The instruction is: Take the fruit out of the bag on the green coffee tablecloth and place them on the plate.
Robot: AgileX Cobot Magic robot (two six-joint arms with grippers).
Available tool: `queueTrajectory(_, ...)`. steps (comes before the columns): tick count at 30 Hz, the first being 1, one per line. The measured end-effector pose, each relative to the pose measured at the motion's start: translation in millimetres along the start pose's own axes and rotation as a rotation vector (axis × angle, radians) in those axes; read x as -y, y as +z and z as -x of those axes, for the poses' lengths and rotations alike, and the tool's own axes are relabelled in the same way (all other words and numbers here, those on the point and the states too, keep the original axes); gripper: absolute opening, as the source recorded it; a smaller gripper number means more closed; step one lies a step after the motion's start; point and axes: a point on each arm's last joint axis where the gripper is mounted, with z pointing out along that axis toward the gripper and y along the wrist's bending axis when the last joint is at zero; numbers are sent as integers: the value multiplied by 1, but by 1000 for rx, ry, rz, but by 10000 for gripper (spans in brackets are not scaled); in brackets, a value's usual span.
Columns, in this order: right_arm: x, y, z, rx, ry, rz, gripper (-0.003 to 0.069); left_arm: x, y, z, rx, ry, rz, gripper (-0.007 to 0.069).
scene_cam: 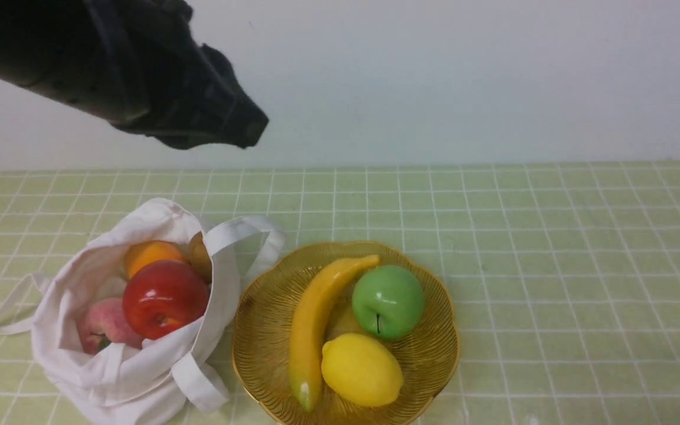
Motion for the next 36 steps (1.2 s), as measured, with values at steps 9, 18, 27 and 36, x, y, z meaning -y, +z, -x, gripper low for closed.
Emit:
queueTrajectory(9,0,0,0,0,-2,0,-15,9,-71,-35,5,-41,146,-8)
queueTrajectory(18,0,0,0,0,-2,0,-15,29,-82,-130,100,-111,170,-8)
queueTrajectory(27,0,0,0,0,-2,0,-15,36,-29,-227,320,-150,172,-8)
queueTrajectory(36,0,0,0,0,-2,0,-15,37,-16,-246,523,-191,160,-8)
